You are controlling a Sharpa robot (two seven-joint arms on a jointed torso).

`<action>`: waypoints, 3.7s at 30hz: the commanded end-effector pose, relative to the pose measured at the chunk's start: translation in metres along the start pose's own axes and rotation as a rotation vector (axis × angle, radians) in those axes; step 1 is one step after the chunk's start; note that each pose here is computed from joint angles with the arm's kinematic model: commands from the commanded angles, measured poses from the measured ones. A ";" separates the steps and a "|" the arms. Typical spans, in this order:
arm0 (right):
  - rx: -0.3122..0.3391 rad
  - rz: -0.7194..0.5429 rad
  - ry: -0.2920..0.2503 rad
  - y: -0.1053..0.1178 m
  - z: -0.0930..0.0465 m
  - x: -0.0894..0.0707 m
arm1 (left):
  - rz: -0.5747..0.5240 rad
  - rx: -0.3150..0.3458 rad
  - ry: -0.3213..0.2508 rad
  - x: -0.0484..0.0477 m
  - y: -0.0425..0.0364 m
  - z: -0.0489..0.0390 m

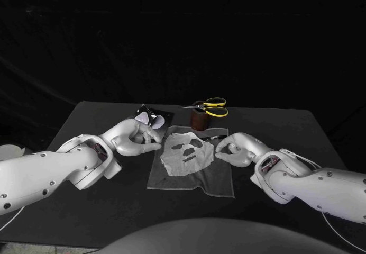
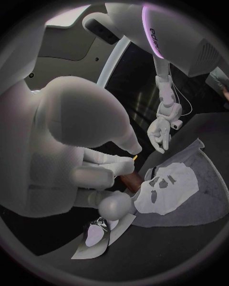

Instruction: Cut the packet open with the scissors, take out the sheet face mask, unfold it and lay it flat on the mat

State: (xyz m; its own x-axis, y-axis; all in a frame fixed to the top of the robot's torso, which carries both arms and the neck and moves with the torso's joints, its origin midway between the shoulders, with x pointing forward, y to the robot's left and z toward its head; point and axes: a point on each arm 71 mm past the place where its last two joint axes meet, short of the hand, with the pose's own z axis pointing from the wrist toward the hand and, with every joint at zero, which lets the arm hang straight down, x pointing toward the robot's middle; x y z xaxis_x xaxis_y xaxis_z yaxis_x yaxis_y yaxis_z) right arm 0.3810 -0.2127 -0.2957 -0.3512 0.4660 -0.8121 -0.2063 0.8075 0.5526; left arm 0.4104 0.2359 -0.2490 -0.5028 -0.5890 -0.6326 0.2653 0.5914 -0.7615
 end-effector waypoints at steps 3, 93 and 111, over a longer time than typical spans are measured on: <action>0.146 0.037 0.066 -0.007 -0.004 0.008 | 0.080 -0.139 0.015 0.0087 0.0089 -0.0025; 0.054 -0.230 -0.026 0.004 0.026 0.039 | 0.078 -0.219 0.132 0.0331 0.0246 0.0007; 0.057 -0.237 -0.036 -0.003 0.015 0.030 | 0.071 -0.219 0.139 0.0326 0.0257 0.0000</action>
State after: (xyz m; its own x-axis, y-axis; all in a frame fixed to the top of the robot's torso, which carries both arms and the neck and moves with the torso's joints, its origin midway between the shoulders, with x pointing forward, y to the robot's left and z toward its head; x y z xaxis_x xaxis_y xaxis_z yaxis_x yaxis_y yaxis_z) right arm 0.3848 -0.1963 -0.3260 -0.2781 0.2831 -0.9179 -0.2118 0.9140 0.3461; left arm 0.4019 0.2337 -0.2890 -0.5863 -0.4734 -0.6574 0.1209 0.7513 -0.6488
